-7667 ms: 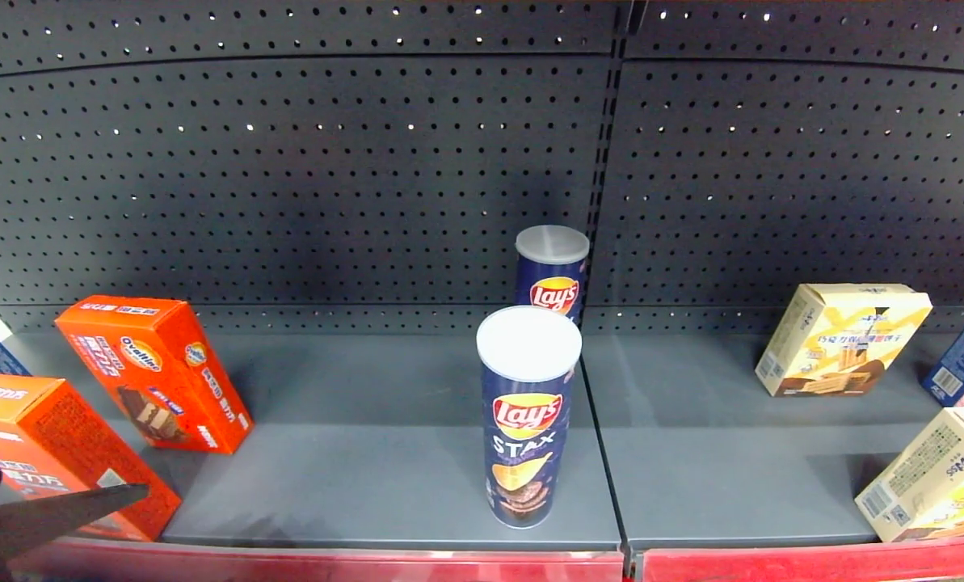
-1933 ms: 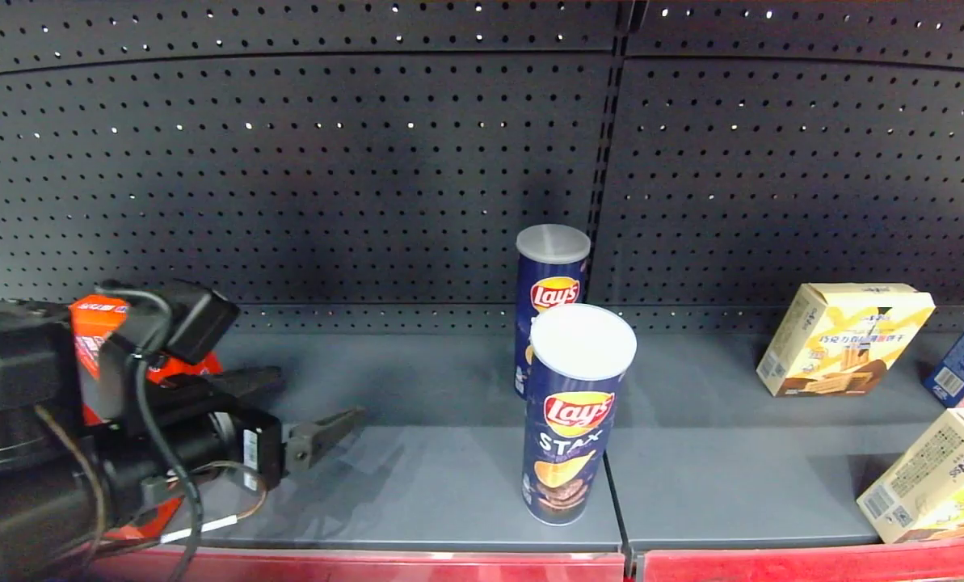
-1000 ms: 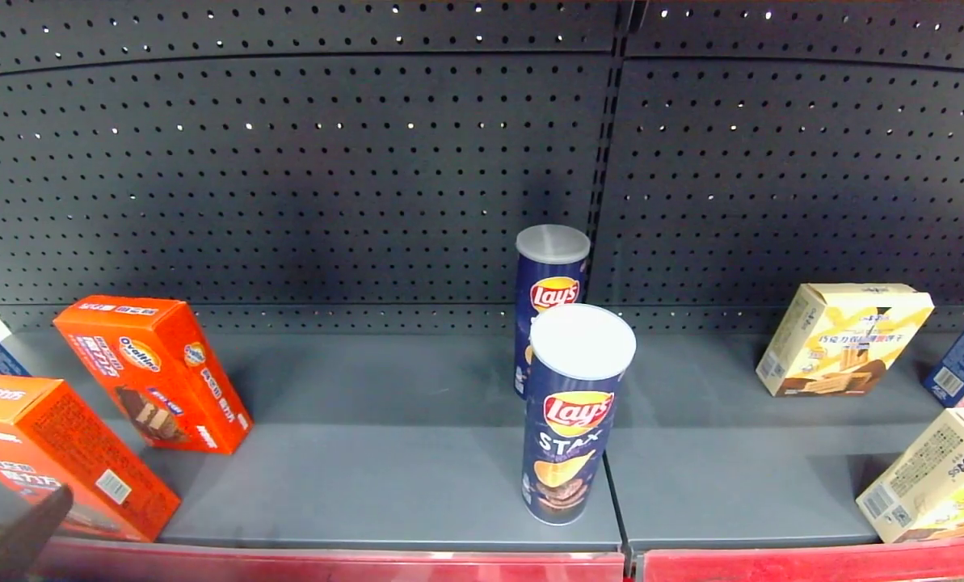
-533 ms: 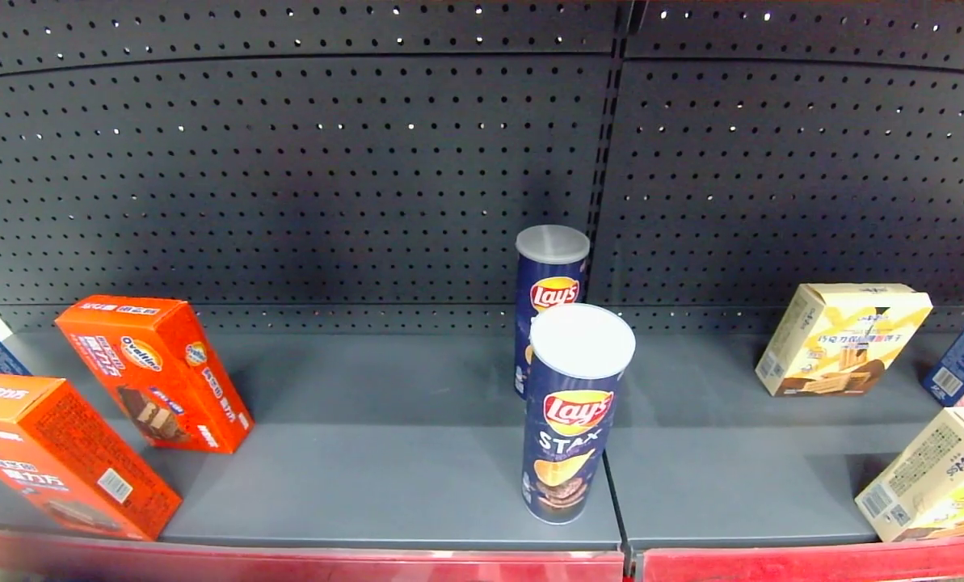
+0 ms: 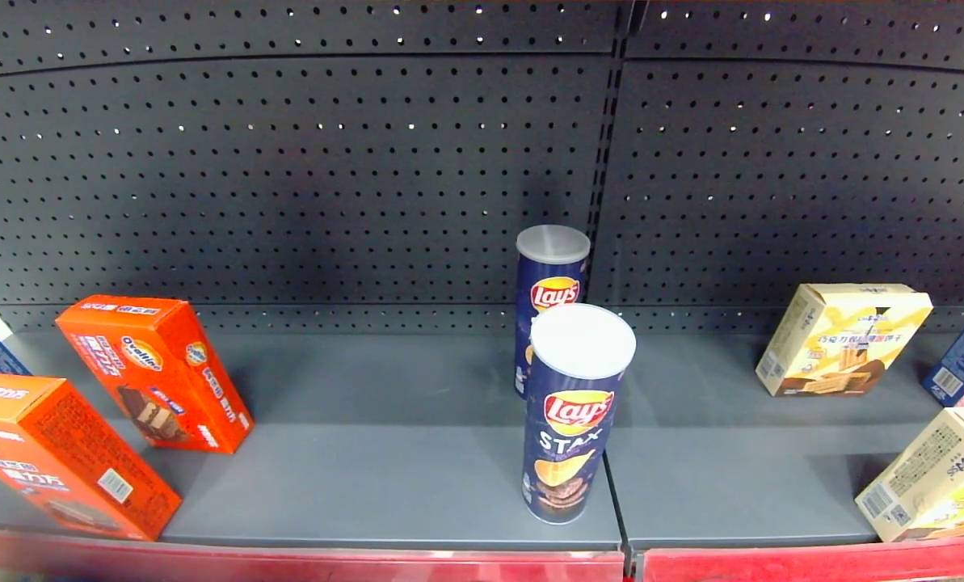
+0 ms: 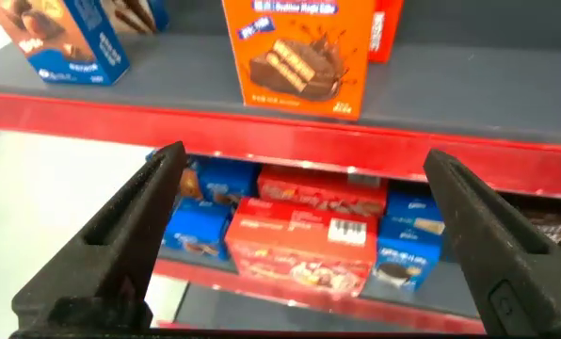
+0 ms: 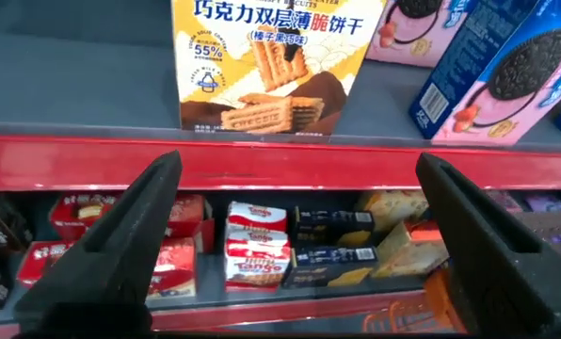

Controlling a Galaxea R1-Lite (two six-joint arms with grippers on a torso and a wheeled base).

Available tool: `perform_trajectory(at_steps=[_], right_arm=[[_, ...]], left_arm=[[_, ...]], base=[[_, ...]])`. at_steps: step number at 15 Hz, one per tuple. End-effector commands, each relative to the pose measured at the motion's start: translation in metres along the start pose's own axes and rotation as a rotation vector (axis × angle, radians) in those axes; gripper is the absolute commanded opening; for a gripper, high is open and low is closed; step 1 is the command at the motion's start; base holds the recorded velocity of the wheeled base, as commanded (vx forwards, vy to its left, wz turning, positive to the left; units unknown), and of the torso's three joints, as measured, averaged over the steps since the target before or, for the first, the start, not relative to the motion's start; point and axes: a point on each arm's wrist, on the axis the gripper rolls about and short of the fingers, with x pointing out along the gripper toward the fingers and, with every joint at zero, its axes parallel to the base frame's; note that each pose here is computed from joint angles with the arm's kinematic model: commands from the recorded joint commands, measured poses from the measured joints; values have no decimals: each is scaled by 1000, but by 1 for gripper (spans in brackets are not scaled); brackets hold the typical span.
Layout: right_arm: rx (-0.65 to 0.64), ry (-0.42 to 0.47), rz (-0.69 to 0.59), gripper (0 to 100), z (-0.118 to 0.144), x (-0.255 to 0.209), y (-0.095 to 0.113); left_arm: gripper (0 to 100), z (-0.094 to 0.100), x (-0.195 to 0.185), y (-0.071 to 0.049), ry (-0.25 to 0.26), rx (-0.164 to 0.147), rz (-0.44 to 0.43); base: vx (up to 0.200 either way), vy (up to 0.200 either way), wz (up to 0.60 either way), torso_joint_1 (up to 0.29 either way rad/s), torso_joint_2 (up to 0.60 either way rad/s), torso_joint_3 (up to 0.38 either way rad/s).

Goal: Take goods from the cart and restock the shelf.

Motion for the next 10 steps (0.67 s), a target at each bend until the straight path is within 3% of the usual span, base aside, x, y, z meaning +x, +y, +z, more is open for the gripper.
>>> perform_trajectory(at_steps=[1, 6, 7, 9, 10], right_arm=[[7, -1, 8, 100, 0, 0, 0], [3, -9, 80, 100, 0, 0, 2], [5, -16, 139, 100, 0, 0, 3], [51, -31, 377, 100, 0, -2, 8], [77, 1, 404, 100, -3, -2, 9]], left_arm=[[100, -3, 0, -1, -9, -4, -23], [100, -10, 3, -4, -9, 3, -126], [100, -10, 3, -3, -9, 1, -123], [100, -10, 3, -4, -9, 9, -127], [100, -10, 3, -4, -9, 6, -126]], base=[[0, 0, 0, 0, 0, 0], [0, 0, 0, 0, 0, 0], [0, 0, 0, 0, 0, 0], [0, 0, 0, 0, 0, 0], [0, 0, 0, 0, 0, 0]])
